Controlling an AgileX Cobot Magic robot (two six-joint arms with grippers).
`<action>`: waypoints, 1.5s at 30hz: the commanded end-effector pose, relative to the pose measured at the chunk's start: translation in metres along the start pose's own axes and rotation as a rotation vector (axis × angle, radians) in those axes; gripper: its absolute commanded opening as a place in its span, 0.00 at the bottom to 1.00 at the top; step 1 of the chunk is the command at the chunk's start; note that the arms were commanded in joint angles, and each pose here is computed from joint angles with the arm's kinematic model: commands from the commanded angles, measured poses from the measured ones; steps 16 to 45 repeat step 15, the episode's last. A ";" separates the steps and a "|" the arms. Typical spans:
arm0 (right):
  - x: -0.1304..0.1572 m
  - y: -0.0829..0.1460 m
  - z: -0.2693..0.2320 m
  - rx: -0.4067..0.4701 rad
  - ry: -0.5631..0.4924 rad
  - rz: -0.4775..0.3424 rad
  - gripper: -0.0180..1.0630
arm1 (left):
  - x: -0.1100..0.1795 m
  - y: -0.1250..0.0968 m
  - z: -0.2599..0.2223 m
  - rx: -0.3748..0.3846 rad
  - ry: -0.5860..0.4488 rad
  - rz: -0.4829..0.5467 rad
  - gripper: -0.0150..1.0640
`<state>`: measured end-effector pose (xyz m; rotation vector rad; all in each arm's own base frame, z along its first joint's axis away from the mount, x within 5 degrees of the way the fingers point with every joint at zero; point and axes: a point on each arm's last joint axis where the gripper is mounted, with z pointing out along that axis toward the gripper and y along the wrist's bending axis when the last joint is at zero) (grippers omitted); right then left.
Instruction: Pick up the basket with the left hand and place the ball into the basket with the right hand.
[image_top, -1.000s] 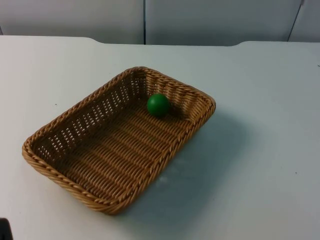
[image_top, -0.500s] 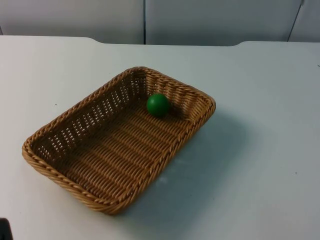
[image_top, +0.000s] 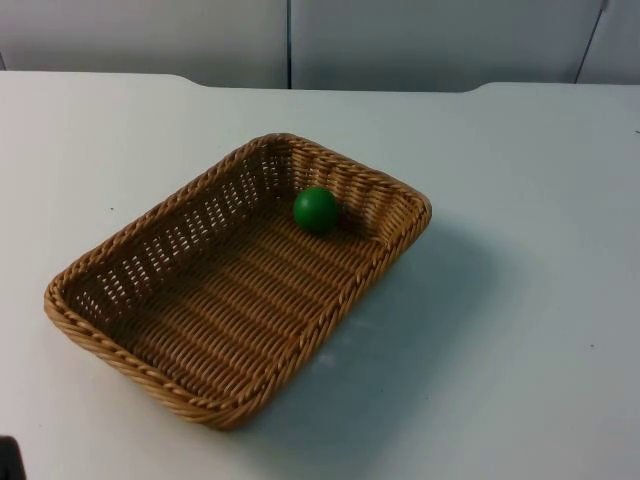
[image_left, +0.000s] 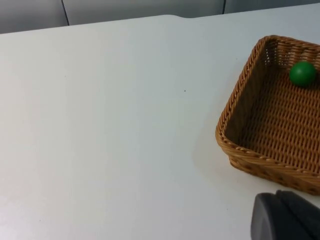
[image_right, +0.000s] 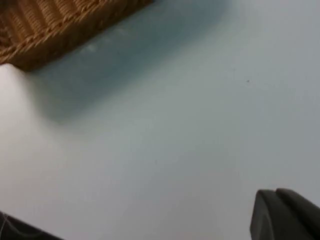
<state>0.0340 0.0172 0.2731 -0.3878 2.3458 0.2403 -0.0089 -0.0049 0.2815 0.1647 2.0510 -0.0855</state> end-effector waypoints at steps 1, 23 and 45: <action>0.002 0.000 -0.005 0.016 -0.062 0.020 0.01 | 0.000 0.000 0.000 0.005 -0.014 -0.006 0.01; 0.028 -0.003 -0.035 0.267 -0.332 0.215 0.01 | 0.000 0.000 0.000 0.005 -0.014 -0.006 0.01; 0.028 -0.003 -0.035 0.267 -0.332 0.215 0.01 | 0.000 0.000 0.000 0.005 -0.014 -0.006 0.01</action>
